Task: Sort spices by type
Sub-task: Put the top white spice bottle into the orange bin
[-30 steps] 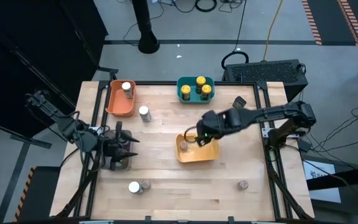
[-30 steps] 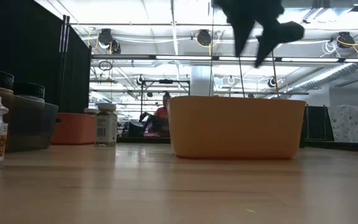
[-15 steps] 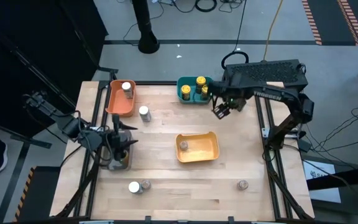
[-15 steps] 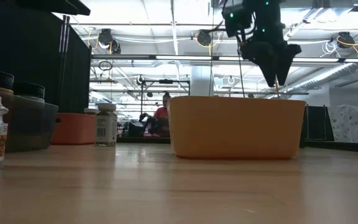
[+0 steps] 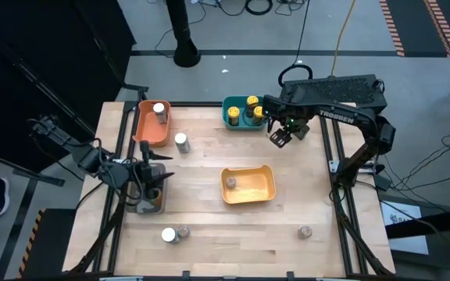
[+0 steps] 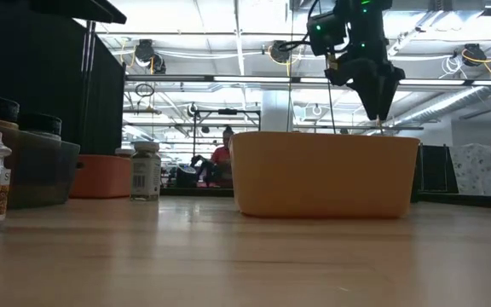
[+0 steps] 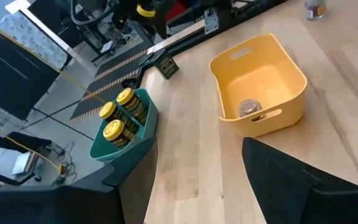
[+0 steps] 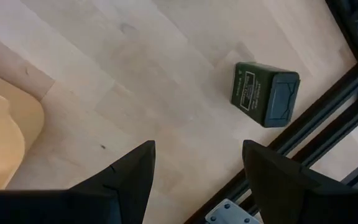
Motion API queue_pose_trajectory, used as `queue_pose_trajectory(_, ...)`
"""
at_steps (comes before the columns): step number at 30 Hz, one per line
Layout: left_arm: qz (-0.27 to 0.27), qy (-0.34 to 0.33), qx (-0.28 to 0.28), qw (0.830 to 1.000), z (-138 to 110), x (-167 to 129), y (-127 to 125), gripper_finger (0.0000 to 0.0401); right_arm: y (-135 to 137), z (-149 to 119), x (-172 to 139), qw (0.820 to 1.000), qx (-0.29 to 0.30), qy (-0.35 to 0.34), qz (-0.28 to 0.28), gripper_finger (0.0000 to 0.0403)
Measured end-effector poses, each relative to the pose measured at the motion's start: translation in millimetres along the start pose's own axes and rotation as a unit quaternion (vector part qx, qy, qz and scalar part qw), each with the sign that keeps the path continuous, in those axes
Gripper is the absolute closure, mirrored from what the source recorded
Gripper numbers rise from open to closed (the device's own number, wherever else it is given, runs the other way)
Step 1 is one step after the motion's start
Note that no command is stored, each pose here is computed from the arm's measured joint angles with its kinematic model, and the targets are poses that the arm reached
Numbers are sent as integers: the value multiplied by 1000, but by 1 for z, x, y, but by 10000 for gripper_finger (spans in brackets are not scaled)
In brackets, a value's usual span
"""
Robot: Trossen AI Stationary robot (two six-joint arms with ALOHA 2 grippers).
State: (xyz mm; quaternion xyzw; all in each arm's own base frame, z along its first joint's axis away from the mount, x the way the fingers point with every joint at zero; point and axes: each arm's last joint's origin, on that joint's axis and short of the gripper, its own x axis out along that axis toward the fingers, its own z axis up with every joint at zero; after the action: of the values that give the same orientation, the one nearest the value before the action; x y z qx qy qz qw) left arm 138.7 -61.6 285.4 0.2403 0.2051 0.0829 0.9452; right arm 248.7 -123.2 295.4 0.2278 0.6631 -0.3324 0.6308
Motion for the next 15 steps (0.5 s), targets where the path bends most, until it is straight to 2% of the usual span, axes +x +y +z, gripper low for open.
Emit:
queue_pose_trajectory(4, 14, -26, 5, 1000, 7, 0, 2, 159, 21, -2, -3, 999, 7, -42, -5, 177)
queue_pose_trajectory(6, 44, -44, 7, 998, 13, 0, 4, 159, 36, 0, -8, 995, 7, -104, -2, 177)
queue_pose_trajectory(8, 53, -54, -1, 997, 18, -3, 7, 159, 55, 3, -16, 983, -18, -178, 36, 177)
queue_pose_trajectory(11, 62, -57, -3, 996, 20, -11, 13, 159, 88, 10, -31, 946, -99, -283, 122, 177)
queue_pose_trajectory(15, 69, -44, -12, 997, 11, -21, 22, 159, 123, 25, -43, 876, -184, -418, 158, 177)
